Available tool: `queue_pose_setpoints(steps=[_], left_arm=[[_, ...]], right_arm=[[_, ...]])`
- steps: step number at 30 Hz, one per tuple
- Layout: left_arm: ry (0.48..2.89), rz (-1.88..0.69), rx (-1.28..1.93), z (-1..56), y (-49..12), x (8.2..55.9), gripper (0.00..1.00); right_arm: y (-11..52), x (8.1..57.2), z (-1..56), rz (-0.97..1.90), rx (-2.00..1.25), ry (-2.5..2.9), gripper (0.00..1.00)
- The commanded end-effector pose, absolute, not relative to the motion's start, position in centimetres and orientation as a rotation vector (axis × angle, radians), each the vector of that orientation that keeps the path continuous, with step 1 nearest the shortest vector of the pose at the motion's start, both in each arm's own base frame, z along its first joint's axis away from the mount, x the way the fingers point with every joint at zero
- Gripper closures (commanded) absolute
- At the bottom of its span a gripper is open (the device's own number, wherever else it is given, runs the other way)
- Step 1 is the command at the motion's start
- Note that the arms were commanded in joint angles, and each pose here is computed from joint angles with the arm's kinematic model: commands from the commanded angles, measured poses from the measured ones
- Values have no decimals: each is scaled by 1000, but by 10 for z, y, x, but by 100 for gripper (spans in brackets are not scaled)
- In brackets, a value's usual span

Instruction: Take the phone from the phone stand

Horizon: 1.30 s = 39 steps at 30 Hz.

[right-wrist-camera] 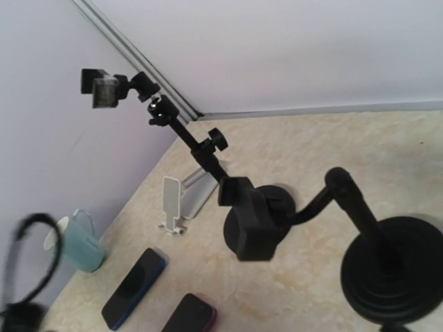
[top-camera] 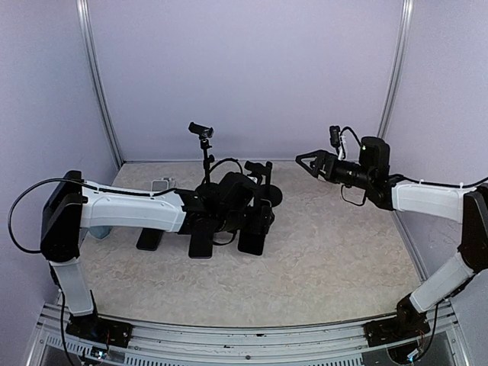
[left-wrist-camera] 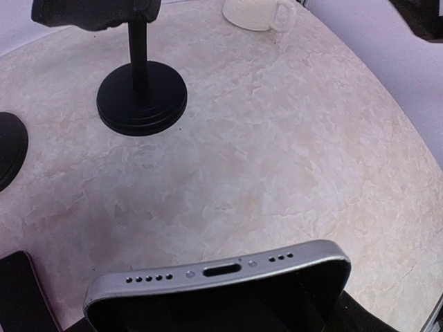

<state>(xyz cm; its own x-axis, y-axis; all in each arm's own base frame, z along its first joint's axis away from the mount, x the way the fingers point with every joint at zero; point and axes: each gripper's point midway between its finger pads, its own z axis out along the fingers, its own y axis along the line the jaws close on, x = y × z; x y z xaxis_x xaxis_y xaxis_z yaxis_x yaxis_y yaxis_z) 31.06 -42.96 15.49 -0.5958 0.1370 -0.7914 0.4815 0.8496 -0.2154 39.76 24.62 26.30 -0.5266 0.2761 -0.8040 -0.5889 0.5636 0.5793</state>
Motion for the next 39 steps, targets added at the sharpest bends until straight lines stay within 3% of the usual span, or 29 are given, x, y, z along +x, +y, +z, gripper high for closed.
queue_pose_setpoints(steps=[1,14,39], left_arm=[[2182,-549,370,155,-444,326,61],[2293,-504,244,98,-458,362,60],[2397,-333,81,17,-465,393,50]], right_arm=[[227,383,269,1037,-246,1810,0],[207,347,264,980,-239,1817,0],[204,345,257,978,-237,1836,0]])
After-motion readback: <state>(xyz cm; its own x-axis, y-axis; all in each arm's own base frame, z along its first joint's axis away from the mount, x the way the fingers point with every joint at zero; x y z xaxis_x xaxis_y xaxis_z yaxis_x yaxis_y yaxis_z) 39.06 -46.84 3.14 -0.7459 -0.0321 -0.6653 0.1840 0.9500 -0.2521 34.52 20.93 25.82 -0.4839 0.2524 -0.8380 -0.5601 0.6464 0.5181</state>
